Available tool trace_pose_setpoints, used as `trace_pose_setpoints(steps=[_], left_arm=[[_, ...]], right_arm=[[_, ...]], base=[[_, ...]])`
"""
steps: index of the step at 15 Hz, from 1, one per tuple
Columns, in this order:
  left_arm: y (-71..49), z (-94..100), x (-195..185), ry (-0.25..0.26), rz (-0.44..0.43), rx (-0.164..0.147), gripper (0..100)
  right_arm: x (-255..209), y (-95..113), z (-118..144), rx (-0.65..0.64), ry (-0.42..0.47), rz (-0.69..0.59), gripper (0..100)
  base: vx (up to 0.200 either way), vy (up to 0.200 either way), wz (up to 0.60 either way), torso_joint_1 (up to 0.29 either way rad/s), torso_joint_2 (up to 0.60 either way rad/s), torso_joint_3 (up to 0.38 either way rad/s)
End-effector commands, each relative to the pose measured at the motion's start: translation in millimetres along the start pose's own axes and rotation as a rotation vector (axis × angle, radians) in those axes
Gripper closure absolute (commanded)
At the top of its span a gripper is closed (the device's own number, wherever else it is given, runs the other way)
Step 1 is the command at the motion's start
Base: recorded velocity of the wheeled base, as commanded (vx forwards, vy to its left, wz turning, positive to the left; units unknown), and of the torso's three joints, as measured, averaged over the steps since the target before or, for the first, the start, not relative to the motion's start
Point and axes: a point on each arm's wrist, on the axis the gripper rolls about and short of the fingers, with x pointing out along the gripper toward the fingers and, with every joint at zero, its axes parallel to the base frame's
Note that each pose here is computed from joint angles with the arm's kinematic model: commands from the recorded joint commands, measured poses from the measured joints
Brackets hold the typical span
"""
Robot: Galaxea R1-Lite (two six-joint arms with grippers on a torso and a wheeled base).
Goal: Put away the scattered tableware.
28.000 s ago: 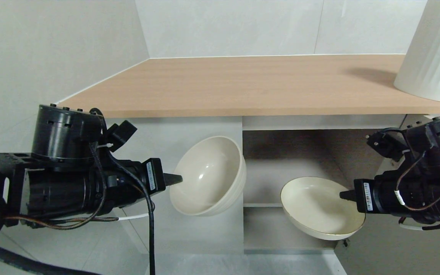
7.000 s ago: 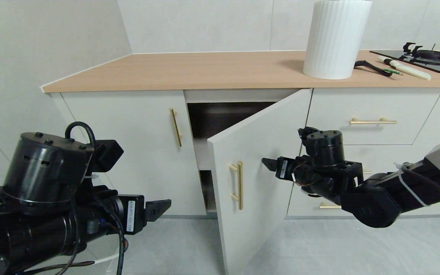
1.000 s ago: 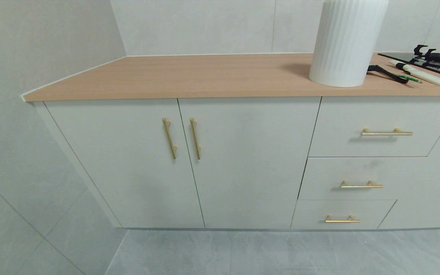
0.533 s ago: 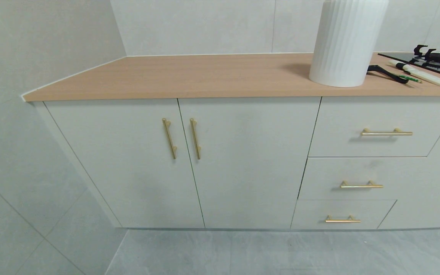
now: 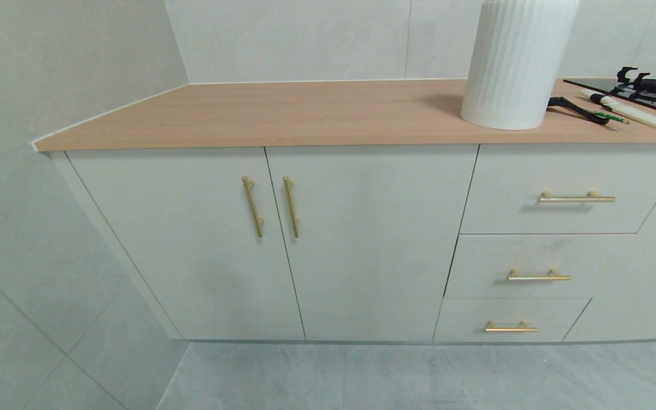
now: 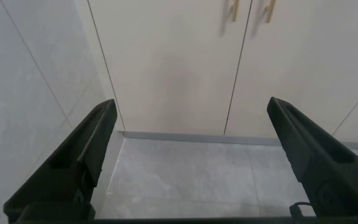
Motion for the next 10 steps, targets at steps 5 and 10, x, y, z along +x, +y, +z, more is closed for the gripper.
trace_pose_setpoints(steps=[5, 10], left_arm=[[0.0, 0.1, 0.1, 0.001, 0.001, 0.000, 0], [0.0, 0.1, 0.1, 0.001, 0.001, -0.002, 0]], right_arm=[[0.1, 0.0, 0.1, 0.001, 0.002, 0.001, 0], [0.1, 0.0, 0.1, 0.001, 0.002, 0.001, 0]], base=[[0.000, -0.200, 0.00, 0.004, 0.01, 0.005], [0.000, -0.200, 0.00, 0.005, 0.00, 0.001]])
